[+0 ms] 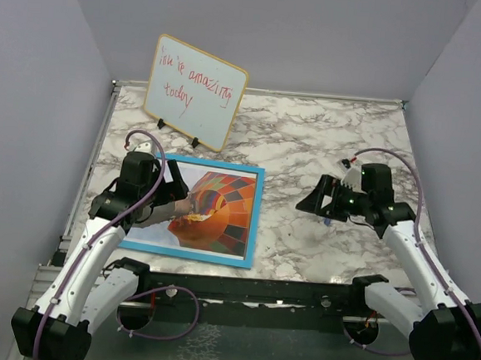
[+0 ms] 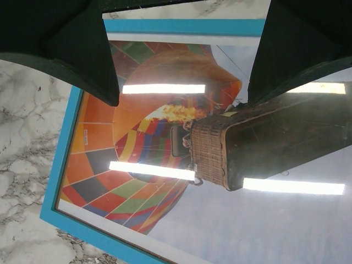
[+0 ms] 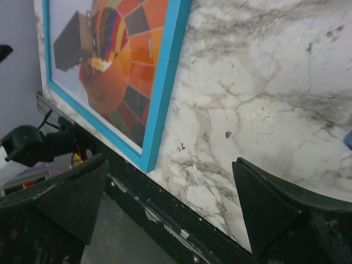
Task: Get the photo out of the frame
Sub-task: Adjust the distractor at the center of the board.
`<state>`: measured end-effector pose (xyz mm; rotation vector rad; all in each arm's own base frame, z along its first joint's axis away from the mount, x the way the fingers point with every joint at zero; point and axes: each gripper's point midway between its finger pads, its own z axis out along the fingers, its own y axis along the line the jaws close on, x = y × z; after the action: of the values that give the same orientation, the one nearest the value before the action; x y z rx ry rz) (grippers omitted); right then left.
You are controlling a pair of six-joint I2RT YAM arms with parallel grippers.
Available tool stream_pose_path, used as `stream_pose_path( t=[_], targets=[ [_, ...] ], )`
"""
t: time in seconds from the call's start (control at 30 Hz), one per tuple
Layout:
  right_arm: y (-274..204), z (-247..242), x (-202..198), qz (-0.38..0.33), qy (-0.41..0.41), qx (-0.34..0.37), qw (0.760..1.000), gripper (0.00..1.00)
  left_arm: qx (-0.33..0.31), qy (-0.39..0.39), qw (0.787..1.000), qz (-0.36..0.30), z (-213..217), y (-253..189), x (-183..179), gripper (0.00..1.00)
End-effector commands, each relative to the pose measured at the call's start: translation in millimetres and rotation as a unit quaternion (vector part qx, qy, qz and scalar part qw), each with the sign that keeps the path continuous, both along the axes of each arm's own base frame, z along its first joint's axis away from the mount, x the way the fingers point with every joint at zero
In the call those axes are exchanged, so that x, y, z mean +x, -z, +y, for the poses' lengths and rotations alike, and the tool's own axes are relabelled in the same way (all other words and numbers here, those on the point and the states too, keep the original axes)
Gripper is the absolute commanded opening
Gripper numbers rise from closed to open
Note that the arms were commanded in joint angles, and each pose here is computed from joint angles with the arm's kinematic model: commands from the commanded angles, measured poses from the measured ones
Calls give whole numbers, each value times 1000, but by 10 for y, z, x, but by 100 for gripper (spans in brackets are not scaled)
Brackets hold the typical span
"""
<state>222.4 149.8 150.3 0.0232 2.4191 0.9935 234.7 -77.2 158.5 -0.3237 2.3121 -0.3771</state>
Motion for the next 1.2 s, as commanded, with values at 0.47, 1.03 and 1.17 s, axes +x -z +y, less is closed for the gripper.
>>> stream_pose_path(
  t=[0.47, 1.03, 1.17],
  targets=[
    [242, 143, 134, 33, 118, -200, 972, 100, 8, -91, 994, -57, 267, -147, 16, 99],
    [114, 1964, 98, 22, -45, -14, 999, 89, 5, -69, 996, -50, 191, -71, 73, 99],
    [94, 2311, 466, -2, -31, -4, 1000, 88, 9, -108, 991, -72, 346, -169, 67, 99]
  ],
)
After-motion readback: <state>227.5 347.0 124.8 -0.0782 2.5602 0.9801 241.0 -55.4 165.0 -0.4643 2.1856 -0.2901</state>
